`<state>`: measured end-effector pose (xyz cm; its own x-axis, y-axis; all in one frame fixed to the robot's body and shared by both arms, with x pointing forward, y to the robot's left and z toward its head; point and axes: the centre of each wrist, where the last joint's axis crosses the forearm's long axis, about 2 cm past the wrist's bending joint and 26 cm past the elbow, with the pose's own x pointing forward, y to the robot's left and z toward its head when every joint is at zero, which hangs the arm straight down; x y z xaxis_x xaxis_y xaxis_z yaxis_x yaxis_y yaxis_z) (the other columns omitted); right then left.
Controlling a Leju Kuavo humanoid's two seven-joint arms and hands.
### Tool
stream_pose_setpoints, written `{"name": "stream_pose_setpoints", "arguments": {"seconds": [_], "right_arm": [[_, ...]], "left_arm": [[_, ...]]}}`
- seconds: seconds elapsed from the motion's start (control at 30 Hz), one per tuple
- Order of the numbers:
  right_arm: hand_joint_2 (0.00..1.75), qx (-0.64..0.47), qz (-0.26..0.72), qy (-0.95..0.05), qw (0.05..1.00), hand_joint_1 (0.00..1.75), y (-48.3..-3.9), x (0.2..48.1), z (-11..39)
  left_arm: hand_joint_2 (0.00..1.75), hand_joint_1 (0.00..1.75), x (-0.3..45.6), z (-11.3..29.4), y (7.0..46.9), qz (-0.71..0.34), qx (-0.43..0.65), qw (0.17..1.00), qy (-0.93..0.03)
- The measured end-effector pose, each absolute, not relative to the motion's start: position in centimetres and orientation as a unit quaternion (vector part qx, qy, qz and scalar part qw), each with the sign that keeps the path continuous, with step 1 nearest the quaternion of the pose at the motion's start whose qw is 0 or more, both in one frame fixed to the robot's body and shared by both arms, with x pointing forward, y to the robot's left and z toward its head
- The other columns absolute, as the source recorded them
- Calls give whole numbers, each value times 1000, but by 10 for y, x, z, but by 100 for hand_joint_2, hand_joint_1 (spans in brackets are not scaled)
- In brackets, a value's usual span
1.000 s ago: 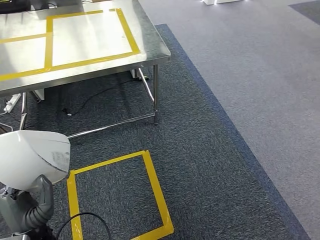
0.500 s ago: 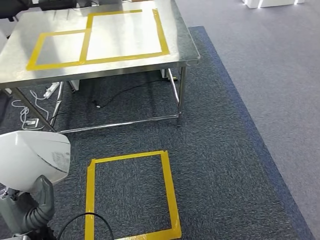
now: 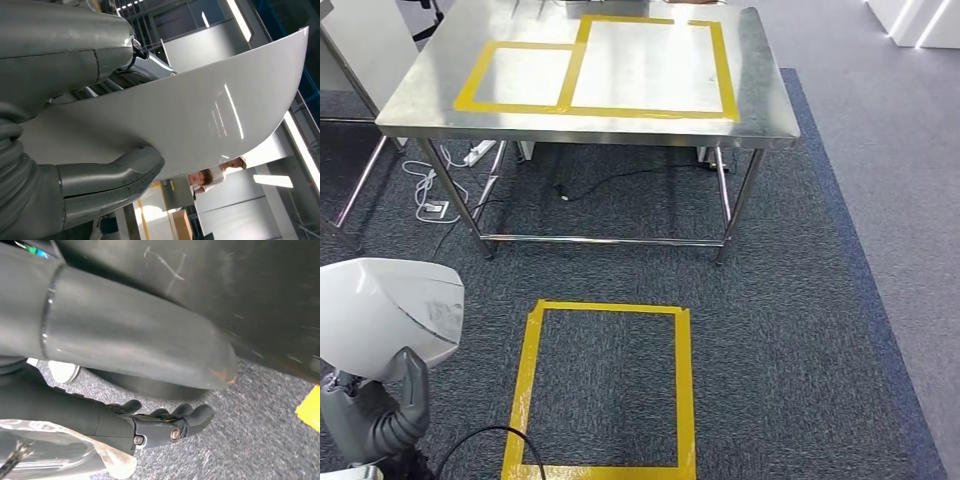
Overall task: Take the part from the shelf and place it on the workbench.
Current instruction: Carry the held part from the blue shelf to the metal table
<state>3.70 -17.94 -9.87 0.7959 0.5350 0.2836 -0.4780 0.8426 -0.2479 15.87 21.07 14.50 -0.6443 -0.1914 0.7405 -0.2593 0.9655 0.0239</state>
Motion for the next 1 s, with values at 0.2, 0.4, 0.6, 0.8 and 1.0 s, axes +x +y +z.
{"name": "stream_pose_setpoints", "arguments": {"seconds": [0.2, 0.4, 0.6, 0.8, 1.0], "right_arm": [[0, -83, 268, -172, 944, 0, -180, 37, -99], [0, -82, 267, -172, 945, 0, -180, 36, -99], [0, -81, 266, -171, 945, 0, -180, 35, -99], [0, -80, 264, -174, 945, 0, -180, 37, -99], [0, -80, 263, -174, 946, 0, -180, 38, -99]], "left_arm": [[175, 175, 159, 145, 211, 46, 123, 404, -905], [175, 175, 159, 145, 211, 46, 122, 404, -905], [175, 175, 159, 145, 211, 51, 121, 406, -904], [175, 175, 158, 145, 211, 55, 122, 405, -904], [175, 175, 158, 145, 210, 57, 123, 404, -905]]}}
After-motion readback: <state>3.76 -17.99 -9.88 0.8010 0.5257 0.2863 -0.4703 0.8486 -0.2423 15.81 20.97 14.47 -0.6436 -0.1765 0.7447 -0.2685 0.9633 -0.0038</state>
